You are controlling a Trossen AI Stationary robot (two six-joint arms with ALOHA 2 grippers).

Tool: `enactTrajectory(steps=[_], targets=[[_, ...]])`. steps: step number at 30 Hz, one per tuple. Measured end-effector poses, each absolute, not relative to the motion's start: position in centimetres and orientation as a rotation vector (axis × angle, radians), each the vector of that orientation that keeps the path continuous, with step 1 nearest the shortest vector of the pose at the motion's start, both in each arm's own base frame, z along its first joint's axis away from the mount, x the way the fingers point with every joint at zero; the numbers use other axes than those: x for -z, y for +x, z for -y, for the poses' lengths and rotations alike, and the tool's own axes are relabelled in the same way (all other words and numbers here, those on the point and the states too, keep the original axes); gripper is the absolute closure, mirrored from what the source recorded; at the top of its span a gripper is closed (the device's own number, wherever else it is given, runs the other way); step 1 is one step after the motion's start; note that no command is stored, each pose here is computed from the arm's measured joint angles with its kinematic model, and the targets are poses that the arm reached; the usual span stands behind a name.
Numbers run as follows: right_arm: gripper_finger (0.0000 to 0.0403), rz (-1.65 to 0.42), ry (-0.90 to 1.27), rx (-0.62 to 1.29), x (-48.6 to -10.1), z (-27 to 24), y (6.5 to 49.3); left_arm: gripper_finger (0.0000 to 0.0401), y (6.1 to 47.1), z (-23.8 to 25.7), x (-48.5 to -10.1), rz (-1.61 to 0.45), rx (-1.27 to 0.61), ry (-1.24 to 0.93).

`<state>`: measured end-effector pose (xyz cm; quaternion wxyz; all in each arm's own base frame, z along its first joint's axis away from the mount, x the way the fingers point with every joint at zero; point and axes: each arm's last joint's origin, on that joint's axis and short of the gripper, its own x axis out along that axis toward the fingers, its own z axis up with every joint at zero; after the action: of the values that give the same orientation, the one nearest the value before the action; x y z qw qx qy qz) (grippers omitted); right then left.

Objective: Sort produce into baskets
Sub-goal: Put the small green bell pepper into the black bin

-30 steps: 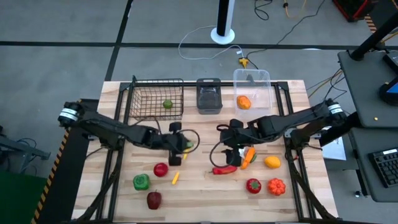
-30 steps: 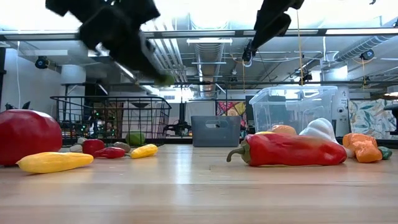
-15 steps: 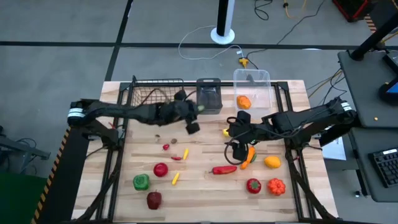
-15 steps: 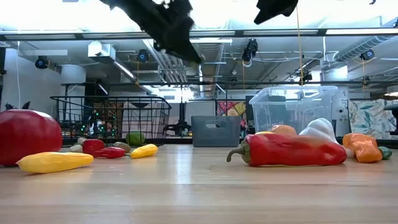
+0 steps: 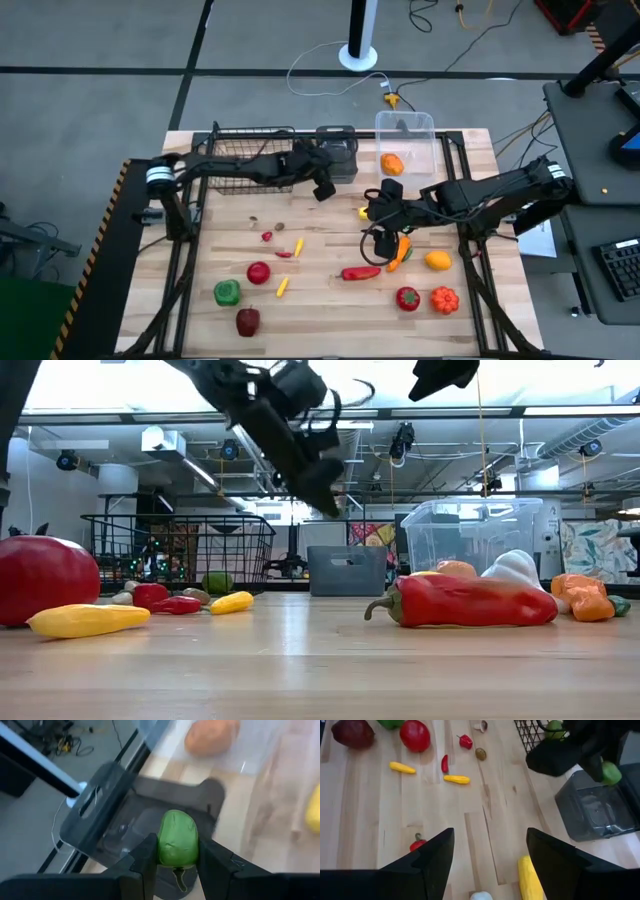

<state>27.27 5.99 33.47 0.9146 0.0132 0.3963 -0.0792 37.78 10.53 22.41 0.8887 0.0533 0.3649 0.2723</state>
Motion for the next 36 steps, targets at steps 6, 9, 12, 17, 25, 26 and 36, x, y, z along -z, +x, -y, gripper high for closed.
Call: enactTrajectory(steps=[6, 9, 12, 17, 25, 26, 36], targets=[[0.0164, -0.817, 0.027, 0.163, -33.5, -6.0, 27.3, 0.0303, 38.2, -11.2, -21.8, -0.770, -0.530, 0.086], [0.0161, -0.817, 0.027, 0.163, -33.5, -6.0, 27.3, 0.0303, 38.4, -11.7, -21.9, -0.777, -0.521, 0.100], [0.0161, -0.817, 0.027, 0.163, -33.4, -6.0, 27.3, 0.0303, 38.4, -12.4, -21.9, -0.783, -0.396, 0.090], [0.0165, -0.818, 0.027, 0.164, -33.4, -6.0, 27.3, 0.0303, 38.1, -13.8, -22.4, -0.803, -0.341, 0.048], [0.0165, -0.820, 0.027, 0.164, -33.3, -6.0, 27.3, 0.0303, 37.6, -15.9, -23.2, -0.792, -0.388, 0.047], [0.0165, -0.821, 0.027, 0.164, -33.3, -6.0, 27.3, 0.0303, 37.5, -16.0, -23.2, -0.794, -0.391, 0.044], [0.0165, -0.822, 0.027, 0.164, -33.3, -6.0, 27.3, 0.0303, 37.1, -16.1, -22.7, -0.822, -0.410, -0.013]])
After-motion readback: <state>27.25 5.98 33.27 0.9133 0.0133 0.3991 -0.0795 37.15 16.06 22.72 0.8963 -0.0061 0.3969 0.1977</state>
